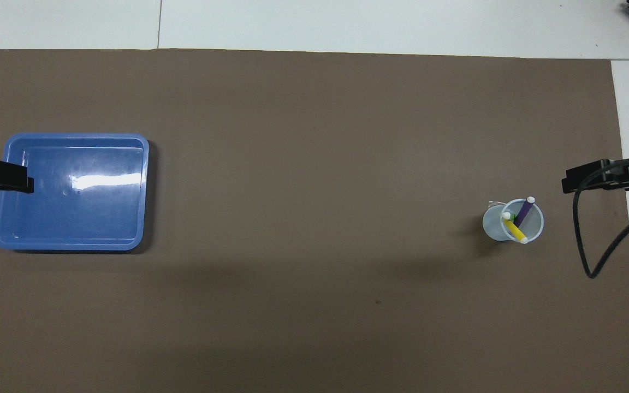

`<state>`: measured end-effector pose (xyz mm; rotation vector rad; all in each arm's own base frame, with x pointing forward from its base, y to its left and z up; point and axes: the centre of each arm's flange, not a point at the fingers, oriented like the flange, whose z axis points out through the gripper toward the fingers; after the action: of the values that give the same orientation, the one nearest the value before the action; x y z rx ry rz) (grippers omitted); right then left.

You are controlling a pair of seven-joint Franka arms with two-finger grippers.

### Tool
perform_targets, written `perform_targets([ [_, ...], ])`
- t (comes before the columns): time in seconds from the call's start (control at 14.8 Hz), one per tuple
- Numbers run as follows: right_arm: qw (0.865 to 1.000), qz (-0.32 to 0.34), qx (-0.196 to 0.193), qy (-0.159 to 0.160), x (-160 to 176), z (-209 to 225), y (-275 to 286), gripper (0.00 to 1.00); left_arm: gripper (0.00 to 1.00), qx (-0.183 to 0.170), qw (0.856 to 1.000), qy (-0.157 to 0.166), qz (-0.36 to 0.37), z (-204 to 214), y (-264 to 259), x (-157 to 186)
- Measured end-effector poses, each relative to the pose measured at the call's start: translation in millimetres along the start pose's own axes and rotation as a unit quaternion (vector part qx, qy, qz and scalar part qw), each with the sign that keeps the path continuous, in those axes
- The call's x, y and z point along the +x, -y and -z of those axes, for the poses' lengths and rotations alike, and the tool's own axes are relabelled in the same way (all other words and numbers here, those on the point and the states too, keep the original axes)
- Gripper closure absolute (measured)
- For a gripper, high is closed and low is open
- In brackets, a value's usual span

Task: Right arm passes pens to left for tray arrangement
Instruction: 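Move the right gripper down to the pens in the white cup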

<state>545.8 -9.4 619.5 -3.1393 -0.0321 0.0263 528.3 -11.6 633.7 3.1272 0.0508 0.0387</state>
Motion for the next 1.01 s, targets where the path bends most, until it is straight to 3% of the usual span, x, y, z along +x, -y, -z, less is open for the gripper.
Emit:
perform_targets([
  [0.34, 1.0, 0.0, 0.0, 0.0, 0.3, -1.6, 0.1, 0.0, 0.0, 0.0, 1.0, 0.0, 0.0, 0.0, 0.2, 0.0],
  [0.54, 1.0, 0.005, -0.001, -0.016, 3.9, -11.3, -0.8, 0.0, 0.0, 0.0, 1.0, 0.0, 0.0, 0.0, 0.5, 0.0],
  [1.01, 0.998, 0.055, -0.002, -0.016, 4.4, -84.2, -34.5, 0.0, 0.0, 0.0, 1.0, 0.0, 0.002, 0.1, 2.4, 0.1],
])
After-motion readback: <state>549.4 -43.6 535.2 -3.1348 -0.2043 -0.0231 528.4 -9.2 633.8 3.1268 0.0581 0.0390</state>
